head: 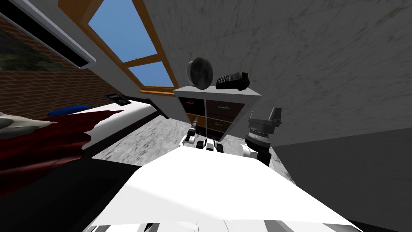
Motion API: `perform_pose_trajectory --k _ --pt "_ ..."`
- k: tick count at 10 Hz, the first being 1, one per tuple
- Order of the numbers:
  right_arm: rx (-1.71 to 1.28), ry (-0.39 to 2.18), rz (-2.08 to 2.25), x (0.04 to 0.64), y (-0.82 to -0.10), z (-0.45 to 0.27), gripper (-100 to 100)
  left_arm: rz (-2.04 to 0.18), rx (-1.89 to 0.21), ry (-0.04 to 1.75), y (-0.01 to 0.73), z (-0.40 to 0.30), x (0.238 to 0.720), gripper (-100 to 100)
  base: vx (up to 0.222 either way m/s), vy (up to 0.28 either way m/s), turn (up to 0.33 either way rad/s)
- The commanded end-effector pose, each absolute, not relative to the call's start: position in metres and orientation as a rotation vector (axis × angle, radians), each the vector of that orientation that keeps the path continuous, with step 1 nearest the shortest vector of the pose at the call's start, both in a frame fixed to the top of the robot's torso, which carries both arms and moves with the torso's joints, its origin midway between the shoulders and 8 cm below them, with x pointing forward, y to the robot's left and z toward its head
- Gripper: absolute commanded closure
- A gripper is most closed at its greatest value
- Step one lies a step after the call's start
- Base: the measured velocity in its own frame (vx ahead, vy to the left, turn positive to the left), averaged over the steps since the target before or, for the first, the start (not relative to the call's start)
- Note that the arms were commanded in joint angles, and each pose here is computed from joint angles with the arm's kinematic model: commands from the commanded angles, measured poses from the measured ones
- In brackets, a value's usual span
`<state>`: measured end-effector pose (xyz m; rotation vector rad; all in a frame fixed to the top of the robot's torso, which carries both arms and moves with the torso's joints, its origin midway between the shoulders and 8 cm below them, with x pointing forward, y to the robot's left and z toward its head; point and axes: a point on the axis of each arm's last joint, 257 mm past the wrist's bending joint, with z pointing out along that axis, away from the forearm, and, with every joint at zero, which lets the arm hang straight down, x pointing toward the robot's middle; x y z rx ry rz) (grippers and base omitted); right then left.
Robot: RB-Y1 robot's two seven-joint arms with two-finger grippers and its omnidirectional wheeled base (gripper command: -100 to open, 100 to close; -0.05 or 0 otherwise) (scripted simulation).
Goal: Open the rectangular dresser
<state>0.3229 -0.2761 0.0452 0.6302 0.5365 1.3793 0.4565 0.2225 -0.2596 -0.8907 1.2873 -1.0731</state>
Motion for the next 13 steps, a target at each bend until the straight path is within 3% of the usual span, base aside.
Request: perform_pose_trajectory --k 1,2,3,12,13 --pt "0.630 0.536 1.379 0.323 -0.276 0.045 0 -1.072 -0.893 1.284 0.223 -0.253 0.460 -100 0.098 0.001 -0.021" --pt "0.630 0.536 1.379 0.323 -0.276 0.045 0 -1.074 -0.891 1.283 0.222 -0.255 0.459 -100 0.046 -0.001 0.007" --pt "0.630 0.536 1.379 0.323 -0.276 0.045 0 -1.072 -0.893 1.288 0.222 -0.256 0.458 100 0.000 0.000 0.000" --pt "0.630 0.536 1.380 0.323 -0.276 0.045 0 -1.082 -0.888 1.300 0.219 -0.253 0.443 100 -0.155 0.028 0.015" --pt "0.630 0.536 1.380 0.323 -0.276 0.045 0 -1.082 -0.891 1.300 0.219 -0.244 0.446 -100 -0.093 -0.003 0.001"
